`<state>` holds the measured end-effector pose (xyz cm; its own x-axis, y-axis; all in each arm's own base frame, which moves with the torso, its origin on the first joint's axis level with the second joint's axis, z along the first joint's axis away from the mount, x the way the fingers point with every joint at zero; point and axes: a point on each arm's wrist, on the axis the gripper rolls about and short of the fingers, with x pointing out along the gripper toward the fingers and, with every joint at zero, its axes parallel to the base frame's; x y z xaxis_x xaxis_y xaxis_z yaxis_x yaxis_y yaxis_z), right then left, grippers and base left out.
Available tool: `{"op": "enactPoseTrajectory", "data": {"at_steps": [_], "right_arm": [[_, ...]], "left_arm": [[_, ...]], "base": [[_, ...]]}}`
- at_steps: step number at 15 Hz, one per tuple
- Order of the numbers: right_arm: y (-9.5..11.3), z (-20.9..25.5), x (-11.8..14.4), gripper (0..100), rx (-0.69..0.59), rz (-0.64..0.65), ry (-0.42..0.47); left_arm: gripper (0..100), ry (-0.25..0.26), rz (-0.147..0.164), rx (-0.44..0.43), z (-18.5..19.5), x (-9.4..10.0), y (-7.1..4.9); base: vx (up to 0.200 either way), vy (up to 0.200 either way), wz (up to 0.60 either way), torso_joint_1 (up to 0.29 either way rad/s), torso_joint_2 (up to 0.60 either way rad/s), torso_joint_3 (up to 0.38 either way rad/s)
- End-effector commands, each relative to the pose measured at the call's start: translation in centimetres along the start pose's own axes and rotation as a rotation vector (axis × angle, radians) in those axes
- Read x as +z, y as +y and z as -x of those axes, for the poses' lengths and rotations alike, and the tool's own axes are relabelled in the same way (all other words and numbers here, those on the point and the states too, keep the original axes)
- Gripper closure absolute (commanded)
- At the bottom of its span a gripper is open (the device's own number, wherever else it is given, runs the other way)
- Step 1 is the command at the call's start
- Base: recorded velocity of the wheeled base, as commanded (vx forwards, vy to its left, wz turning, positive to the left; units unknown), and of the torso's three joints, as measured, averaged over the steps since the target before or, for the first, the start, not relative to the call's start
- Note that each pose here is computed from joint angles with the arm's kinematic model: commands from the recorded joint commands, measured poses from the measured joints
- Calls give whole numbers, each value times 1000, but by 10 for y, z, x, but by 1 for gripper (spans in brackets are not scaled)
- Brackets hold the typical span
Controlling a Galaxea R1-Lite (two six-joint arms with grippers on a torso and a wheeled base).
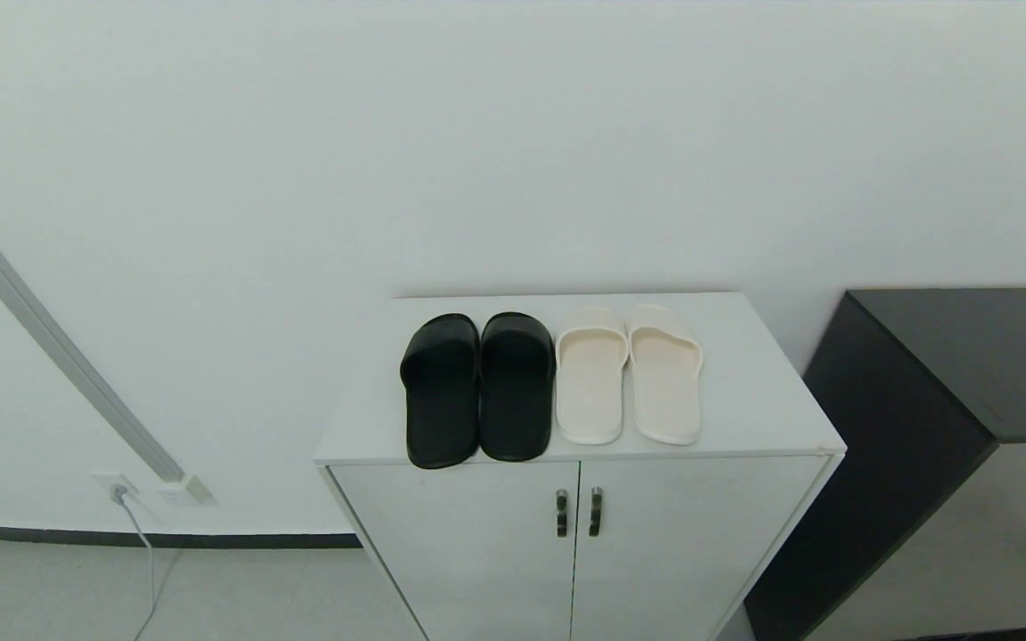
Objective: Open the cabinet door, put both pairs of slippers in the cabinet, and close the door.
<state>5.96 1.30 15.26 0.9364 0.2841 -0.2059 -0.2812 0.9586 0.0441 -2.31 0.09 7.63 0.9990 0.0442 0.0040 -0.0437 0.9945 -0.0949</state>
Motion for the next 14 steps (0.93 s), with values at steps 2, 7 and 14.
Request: {"op": "enactPoseTrajectory", "data": {"at_steps": [2,7,14], "right_arm": [[24,-85,12,0,87,-21,155],[104,-138,37,0,90,-31,116],[188,-231,56,0,-109,-65,8]], "left_arm": [[100,1,0,0,0,0,0],[100,2,-1,-9,0,0,0],[100,2,11,-7,0,0,0]], "base": [[0,0,0,0,0,0],[0,0,0,0,0,0],[0,0,0,0,0,0]]}}
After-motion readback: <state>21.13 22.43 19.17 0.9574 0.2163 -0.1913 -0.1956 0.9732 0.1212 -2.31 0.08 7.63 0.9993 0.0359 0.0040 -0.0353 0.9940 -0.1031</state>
